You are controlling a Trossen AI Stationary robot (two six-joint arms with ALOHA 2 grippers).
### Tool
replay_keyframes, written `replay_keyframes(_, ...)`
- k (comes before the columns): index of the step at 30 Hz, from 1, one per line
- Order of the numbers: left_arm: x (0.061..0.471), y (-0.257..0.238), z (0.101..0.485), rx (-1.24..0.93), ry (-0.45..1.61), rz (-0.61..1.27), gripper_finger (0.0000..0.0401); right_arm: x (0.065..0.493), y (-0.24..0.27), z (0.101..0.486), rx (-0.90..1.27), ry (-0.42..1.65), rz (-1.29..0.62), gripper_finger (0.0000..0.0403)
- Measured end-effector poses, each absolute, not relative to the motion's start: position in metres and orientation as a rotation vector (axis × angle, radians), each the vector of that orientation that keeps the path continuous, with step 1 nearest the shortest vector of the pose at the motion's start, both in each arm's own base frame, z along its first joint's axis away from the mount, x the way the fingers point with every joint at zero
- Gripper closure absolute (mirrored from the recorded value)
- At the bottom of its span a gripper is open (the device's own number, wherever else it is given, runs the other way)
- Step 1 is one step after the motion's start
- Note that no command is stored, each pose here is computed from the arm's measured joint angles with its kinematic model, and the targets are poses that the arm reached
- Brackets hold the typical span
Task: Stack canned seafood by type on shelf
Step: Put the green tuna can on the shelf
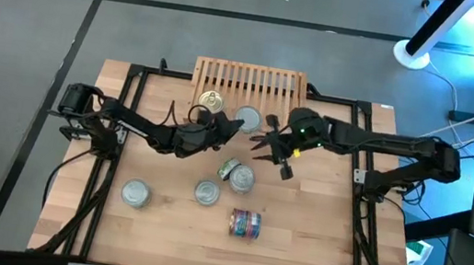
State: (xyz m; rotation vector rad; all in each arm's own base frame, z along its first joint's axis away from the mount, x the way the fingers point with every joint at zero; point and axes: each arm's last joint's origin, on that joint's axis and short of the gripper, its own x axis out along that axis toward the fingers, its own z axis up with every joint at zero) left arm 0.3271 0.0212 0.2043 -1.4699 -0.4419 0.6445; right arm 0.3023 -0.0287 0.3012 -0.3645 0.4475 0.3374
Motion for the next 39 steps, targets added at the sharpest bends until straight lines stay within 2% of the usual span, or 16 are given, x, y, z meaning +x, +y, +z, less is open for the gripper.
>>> replay_keyframes(17,0.327,0.021,0.204,-1.445,-0.418,0.636,0.0248,0.335,-0.041,0.268,-0.467,0.566,-0.020,0.0288)
replay_keyframes(39,0.328,0.024,0.204,-1.409,-0.354,0.612,0.0248,0.335,-0.041,0.267,-0.467,0.576,-0.025,0.0288)
